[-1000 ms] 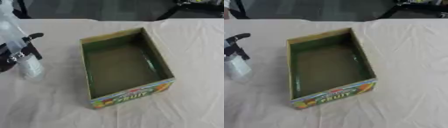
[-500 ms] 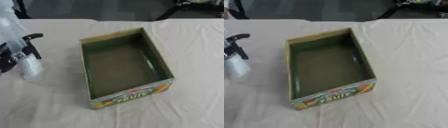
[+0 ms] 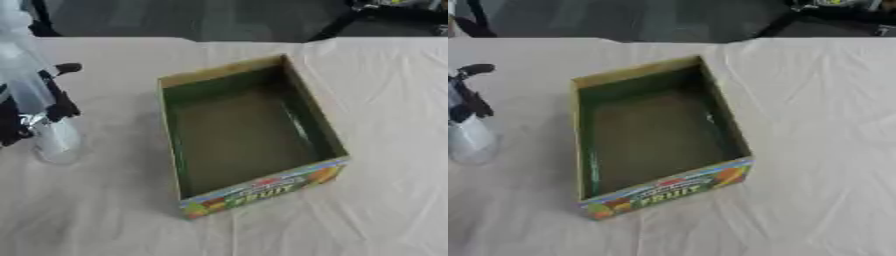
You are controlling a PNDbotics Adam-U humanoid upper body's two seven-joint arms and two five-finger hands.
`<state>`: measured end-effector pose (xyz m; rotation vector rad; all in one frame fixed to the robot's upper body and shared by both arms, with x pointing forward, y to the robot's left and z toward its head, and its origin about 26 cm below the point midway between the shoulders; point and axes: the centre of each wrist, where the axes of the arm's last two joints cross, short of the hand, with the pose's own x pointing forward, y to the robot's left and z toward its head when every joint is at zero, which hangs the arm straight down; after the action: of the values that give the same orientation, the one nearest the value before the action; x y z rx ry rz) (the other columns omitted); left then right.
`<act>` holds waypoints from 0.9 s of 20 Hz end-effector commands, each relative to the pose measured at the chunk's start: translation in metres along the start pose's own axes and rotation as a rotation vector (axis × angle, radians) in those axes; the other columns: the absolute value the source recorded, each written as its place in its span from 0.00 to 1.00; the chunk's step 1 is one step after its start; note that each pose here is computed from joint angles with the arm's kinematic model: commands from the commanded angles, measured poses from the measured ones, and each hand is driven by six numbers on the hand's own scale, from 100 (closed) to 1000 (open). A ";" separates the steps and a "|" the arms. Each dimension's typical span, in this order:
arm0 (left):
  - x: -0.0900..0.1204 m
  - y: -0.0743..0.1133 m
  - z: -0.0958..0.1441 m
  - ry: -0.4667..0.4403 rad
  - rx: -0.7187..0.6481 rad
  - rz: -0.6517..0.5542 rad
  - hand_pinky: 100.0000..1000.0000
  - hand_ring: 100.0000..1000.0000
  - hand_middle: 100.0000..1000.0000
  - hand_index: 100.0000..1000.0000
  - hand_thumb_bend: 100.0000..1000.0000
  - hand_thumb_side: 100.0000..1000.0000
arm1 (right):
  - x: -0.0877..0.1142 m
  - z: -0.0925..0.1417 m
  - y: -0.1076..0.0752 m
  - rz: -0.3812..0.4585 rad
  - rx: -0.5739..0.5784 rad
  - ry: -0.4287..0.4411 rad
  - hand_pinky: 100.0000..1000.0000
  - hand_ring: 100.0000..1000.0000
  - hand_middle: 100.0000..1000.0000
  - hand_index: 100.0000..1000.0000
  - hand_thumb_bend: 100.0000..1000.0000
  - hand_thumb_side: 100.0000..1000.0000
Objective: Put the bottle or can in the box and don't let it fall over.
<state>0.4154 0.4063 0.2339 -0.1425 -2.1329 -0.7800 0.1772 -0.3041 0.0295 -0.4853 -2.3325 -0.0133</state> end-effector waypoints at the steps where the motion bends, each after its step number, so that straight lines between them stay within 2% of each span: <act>1: 0.014 0.008 -0.003 -0.043 -0.016 -0.023 0.47 0.32 0.91 0.00 0.33 0.18 | 0.002 -0.002 -0.001 -0.007 -0.003 -0.005 1.00 1.00 1.00 1.00 0.00 0.41; 13: 0.026 0.011 -0.003 -0.091 -0.005 0.034 0.46 0.31 0.91 0.00 0.32 0.16 | 0.002 0.000 -0.004 -0.013 -0.006 0.003 1.00 1.00 1.00 1.00 0.00 0.41; 14: 0.027 0.011 -0.004 -0.098 -0.005 0.037 0.46 0.31 0.90 0.00 0.35 0.19 | 0.002 0.000 -0.004 -0.014 -0.007 0.003 1.00 1.00 1.00 1.00 0.00 0.44; 15: 0.028 0.011 -0.004 -0.103 -0.007 0.041 0.46 0.31 0.90 0.00 0.32 0.16 | 0.002 0.001 -0.004 -0.014 -0.007 0.004 1.00 1.00 1.00 1.00 0.00 0.41; 18: 0.032 0.011 -0.005 -0.121 -0.013 0.054 0.47 0.31 0.90 0.00 0.31 0.16 | 0.003 0.002 -0.006 -0.015 -0.008 0.005 1.00 1.00 1.00 1.00 0.00 0.41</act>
<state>0.4094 0.3979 0.2429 -0.2962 -2.1951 -0.7394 0.1745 -0.3051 0.0281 -0.4665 -2.3253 -0.0412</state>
